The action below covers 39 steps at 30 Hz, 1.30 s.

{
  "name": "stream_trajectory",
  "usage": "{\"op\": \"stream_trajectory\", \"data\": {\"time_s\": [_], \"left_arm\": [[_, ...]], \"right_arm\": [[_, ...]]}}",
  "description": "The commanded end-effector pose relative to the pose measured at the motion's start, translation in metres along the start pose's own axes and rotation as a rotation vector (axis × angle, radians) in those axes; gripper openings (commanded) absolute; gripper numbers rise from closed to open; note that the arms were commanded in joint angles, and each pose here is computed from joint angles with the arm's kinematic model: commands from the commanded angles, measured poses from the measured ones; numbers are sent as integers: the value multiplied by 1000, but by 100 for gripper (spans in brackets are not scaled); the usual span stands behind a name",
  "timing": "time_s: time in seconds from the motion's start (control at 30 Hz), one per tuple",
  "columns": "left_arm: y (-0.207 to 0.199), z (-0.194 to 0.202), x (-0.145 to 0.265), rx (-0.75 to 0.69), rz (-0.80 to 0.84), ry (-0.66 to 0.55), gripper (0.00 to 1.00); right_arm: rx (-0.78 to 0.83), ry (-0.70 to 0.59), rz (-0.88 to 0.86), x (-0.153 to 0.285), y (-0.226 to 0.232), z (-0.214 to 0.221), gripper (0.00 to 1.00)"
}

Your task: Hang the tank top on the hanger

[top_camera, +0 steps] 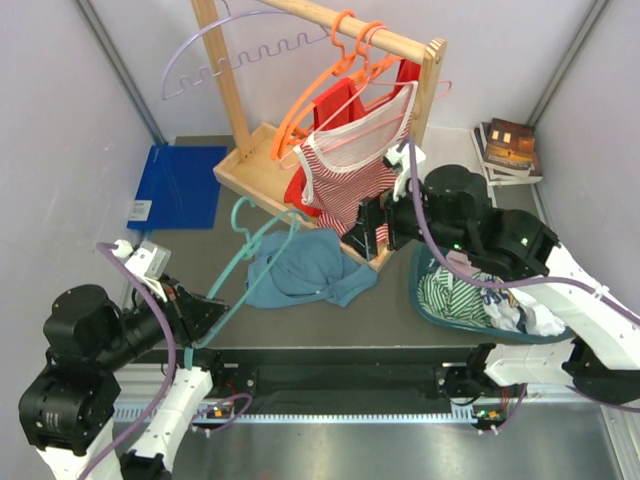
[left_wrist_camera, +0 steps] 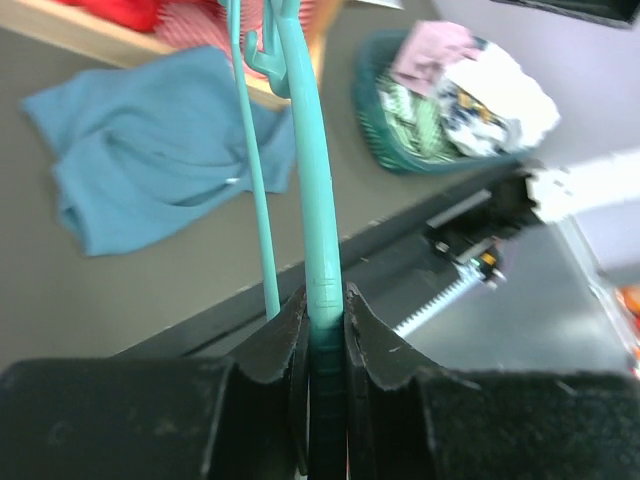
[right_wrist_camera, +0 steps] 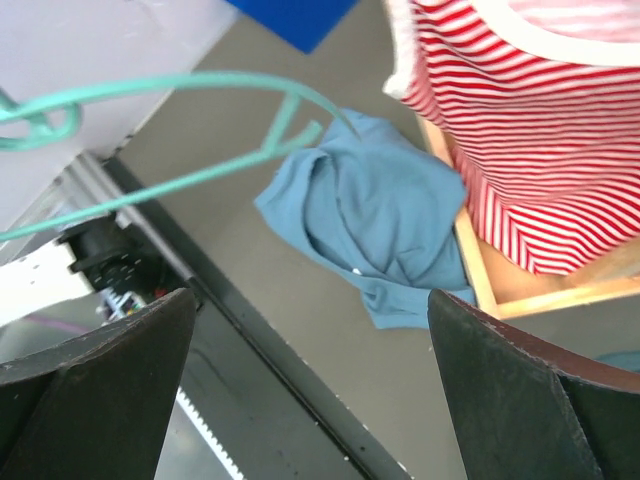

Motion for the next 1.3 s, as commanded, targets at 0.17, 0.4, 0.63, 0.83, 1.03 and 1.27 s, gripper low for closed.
{"op": "stream_trajectory", "data": {"time_s": [0.17,0.4,0.63,0.83,1.03,1.27], "left_arm": [[-45,27,22,75,332,143,0],[-50,25,12,120,463,183,0],[-47,23,1,157,518,224,0],[-47,17,-5,163,555,229,0],[-46,22,-7,172,586,259,0],[-48,19,-7,172,627,254,0]], "right_arm": [[111,-51,-294,31,25,6,100],[209,-125,-439,35,38,4,100],[318,-106,-494,24,46,-1,100],[337,-30,-689,9,67,10,97],[319,36,-794,2,75,25,88],[290,93,-842,-4,77,41,86]]}}
Point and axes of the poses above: each gripper's point midway between its finger pads, its own x axis back along the fingers, its own y axis along the line the jaws close on, z = x × y, the point moved 5 cm from there along x, back along the fingers, and after that the axes turned 5 degrees about -x, right-handed, at the moved point
